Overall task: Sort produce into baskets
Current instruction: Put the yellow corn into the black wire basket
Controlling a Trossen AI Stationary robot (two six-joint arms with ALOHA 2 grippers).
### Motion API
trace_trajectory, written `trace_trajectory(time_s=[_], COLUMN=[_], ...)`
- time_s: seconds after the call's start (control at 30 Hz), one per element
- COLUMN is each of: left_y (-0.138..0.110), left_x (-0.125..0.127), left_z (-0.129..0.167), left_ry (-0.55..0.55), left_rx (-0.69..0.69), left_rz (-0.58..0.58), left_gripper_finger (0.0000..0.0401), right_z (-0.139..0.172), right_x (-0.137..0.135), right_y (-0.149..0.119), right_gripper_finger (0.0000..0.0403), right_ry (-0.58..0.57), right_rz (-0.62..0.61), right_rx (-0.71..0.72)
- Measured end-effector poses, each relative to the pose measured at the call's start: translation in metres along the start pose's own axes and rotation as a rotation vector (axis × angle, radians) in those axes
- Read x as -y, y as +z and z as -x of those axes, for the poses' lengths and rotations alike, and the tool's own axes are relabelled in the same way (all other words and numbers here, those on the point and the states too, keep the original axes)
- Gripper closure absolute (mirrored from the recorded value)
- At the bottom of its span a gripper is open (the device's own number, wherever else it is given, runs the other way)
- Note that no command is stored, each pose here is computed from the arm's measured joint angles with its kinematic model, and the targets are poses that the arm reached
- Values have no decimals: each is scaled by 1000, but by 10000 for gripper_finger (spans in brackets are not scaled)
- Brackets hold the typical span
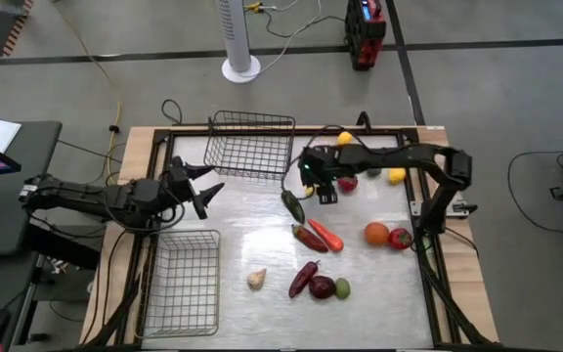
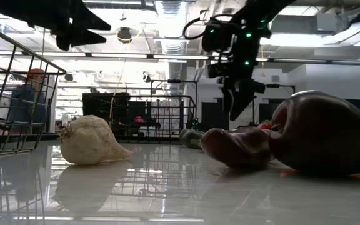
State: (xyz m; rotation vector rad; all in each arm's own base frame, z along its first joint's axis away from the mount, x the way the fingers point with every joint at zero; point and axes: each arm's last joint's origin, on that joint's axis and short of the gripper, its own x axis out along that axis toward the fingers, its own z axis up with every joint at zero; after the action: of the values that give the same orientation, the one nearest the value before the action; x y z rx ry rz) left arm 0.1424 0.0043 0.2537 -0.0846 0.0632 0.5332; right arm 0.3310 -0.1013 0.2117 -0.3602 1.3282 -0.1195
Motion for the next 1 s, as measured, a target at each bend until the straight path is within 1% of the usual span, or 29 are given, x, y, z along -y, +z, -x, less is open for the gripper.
trace_trajectory(time_s=[0.13,0.27,0.37,0.43,0.53,0.67,0.77,0.83,0.9,1.0], left_y=[0,0,-2,-2,-3,-3,-4,-4,-4,-4], left_x=[1,0,-1,-1,-2,-2,-2,-2,-2,-1], left_z=[-1,1,2,2,2,2,2,2,2,2], left_ry=[-1,-6,-4,-4,-4,-3,-2,-2,-7,-29], left_rx=[-5,-4,-25,-29,-30,-38,-45,-45,-47,-49], left_rz=[-13,-8,-2,3,9,8,13,16,20,29], left_gripper_finger=[122,122,122,122,122,122,122,122,122,122], right_z=[-15,-35,-51,-58,-63,-64,-57,-45,-28,2], right_x=[9,8,7,5,6,7,9,9,11,19], right_y=[5,4,-1,-2,-1,-1,0,-1,2,5], right_gripper_finger=[60,22,9,13,41,106,158,190,212,214], right_ry=[30,88,99,108,103,93,82,74,40,-49], right_rz=[78,138,174,177,154,139,132,138,145,133], right_rx=[-68,-173,-267,-292,-289,-277,-263,-263,-260,-228])
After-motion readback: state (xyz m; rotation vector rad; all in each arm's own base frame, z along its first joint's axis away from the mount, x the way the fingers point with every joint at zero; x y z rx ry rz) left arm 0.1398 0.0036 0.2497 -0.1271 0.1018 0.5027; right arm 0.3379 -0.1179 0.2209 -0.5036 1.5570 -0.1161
